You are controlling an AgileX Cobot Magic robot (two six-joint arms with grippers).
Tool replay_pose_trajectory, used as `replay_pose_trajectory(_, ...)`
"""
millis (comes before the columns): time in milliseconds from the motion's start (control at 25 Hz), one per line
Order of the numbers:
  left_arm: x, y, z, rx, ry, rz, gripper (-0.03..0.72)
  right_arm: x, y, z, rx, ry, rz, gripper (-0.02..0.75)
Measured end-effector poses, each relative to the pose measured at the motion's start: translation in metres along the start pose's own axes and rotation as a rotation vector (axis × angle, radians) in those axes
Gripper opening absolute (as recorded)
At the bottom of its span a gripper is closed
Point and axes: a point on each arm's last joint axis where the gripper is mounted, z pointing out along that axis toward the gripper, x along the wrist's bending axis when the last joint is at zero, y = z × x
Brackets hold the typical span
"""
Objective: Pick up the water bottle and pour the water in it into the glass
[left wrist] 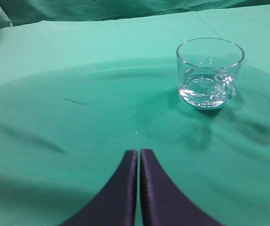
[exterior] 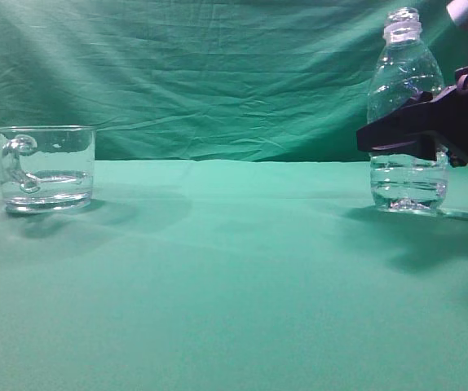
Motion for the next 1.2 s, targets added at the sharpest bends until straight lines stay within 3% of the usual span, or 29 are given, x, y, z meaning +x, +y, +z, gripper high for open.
replay_pose_trajectory(320, 0.000, 0.000, 0.000, 0.000, 0.000, 0.000, 0.000, 0.000, 0.000, 0.000, 0.000, 0.002, -0.004, 0.324)
replay_pose_trajectory(520, 0.000, 0.000, 0.000, 0.000, 0.000, 0.000, 0.000, 0.000, -0.002, 0.000, 0.023, -0.003, -0.002, 0.594)
replay_pose_trajectory(600, 0.000, 0.000, 0.000, 0.000, 0.000, 0.000, 0.000, 0.000, -0.001, 0.000, 0.023, -0.005, 0.005, 0.655)
replay_pose_trajectory(680, 0.000, 0.000, 0.000, 0.000, 0.000, 0.000, 0.000, 0.000, 0.005, -0.001, 0.011, -0.007, -0.005, 0.645)
replay_pose_trajectory(720, 0.000, 0.000, 0.000, 0.000, 0.000, 0.000, 0.000, 0.000, 0.011, -0.002, -0.005, -0.009, -0.014, 0.685)
replay_pose_trajectory(1080, 0.000, 0.000, 0.000, 0.000, 0.000, 0.000, 0.000, 0.009, 0.087, -0.024, -0.209, -0.024, -0.130, 0.671)
replay_pose_trajectory(1120, 0.000, 0.000, 0.000, 0.000, 0.000, 0.000, 0.000, 0.011, 0.098, -0.029, -0.240, -0.028, -0.153, 0.628)
replay_pose_trajectory(1200, 0.000, 0.000, 0.000, 0.000, 0.000, 0.000, 0.000, 0.015, 0.118, -0.038, -0.275, -0.041, -0.180, 0.616)
